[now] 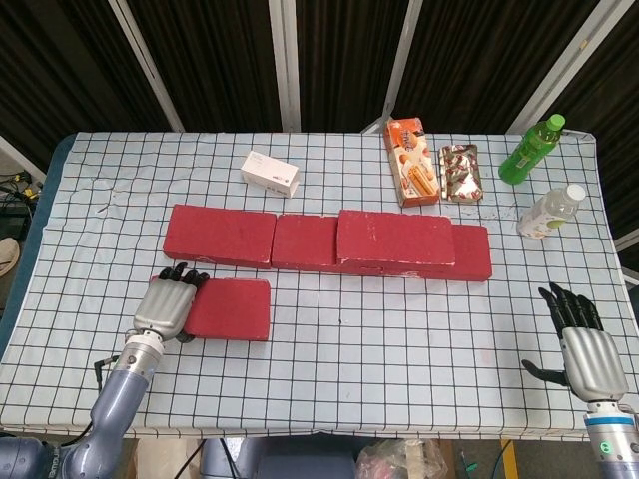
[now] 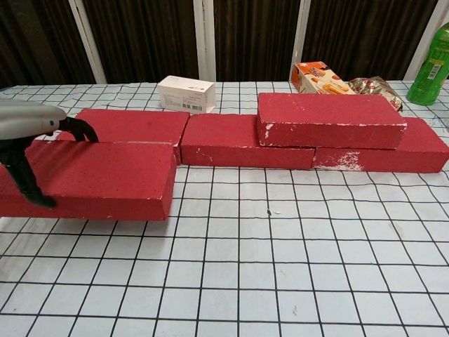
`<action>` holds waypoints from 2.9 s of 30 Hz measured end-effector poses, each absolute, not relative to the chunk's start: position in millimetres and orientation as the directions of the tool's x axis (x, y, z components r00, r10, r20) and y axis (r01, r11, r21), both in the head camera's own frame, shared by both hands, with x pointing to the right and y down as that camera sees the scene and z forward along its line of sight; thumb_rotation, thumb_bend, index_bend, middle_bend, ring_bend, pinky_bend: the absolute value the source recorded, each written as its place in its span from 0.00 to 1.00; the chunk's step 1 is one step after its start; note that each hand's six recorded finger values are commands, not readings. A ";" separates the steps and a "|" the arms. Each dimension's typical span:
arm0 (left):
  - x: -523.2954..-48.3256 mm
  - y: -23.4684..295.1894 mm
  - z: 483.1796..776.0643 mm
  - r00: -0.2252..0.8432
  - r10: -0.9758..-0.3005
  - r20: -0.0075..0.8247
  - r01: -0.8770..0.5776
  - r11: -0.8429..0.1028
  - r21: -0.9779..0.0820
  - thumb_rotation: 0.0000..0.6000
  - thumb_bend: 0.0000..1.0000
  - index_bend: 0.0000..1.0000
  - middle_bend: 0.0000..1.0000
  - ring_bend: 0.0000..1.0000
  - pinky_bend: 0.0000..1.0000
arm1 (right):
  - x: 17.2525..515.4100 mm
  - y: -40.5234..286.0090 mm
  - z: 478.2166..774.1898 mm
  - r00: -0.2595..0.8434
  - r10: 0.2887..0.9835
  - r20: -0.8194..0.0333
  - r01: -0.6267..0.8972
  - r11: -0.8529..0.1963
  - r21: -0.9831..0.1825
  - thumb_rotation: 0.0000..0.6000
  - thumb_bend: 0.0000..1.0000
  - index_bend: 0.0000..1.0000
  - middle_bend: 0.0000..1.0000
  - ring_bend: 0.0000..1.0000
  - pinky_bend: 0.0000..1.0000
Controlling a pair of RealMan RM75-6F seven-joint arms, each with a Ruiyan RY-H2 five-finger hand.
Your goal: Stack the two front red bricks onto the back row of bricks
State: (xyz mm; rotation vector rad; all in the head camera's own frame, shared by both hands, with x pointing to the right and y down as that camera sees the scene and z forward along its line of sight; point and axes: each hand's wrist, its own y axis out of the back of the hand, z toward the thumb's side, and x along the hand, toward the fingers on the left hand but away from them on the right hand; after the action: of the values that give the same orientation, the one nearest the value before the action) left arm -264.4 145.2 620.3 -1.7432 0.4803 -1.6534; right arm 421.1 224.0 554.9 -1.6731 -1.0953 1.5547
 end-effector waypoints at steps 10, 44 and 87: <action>-247.7 99.9 594.1 0.049 -0.663 0.747 0.205 -0.726 -0.657 1.00 0.00 0.23 0.17 0.07 0.15 | 427.7 220.5 560.5 -0.072 0.864 -0.499 0.154 -0.485 -0.861 1.00 0.15 0.05 0.00 0.00 0.00; -167.3 -22.3 665.3 0.158 -0.743 0.650 0.181 -0.625 -0.759 1.00 0.00 0.24 0.16 0.07 0.14 | 444.7 215.3 569.8 -0.212 0.846 -0.489 0.097 -0.480 -0.872 1.00 0.15 0.05 0.00 0.00 0.00; -134.1 -11.3 665.5 0.134 -0.737 0.662 0.184 -0.638 -0.748 1.00 0.00 0.21 0.14 0.07 0.14 | 449.4 215.9 564.7 -0.225 0.848 -0.480 0.114 -0.466 -0.877 1.00 0.15 0.05 0.00 0.00 0.00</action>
State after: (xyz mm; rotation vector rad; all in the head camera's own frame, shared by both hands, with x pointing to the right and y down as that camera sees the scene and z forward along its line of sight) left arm -134.1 -11.3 665.5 -1.6833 0.5410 -1.5996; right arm 449.4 215.9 564.7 -1.4872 -1.1604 1.7464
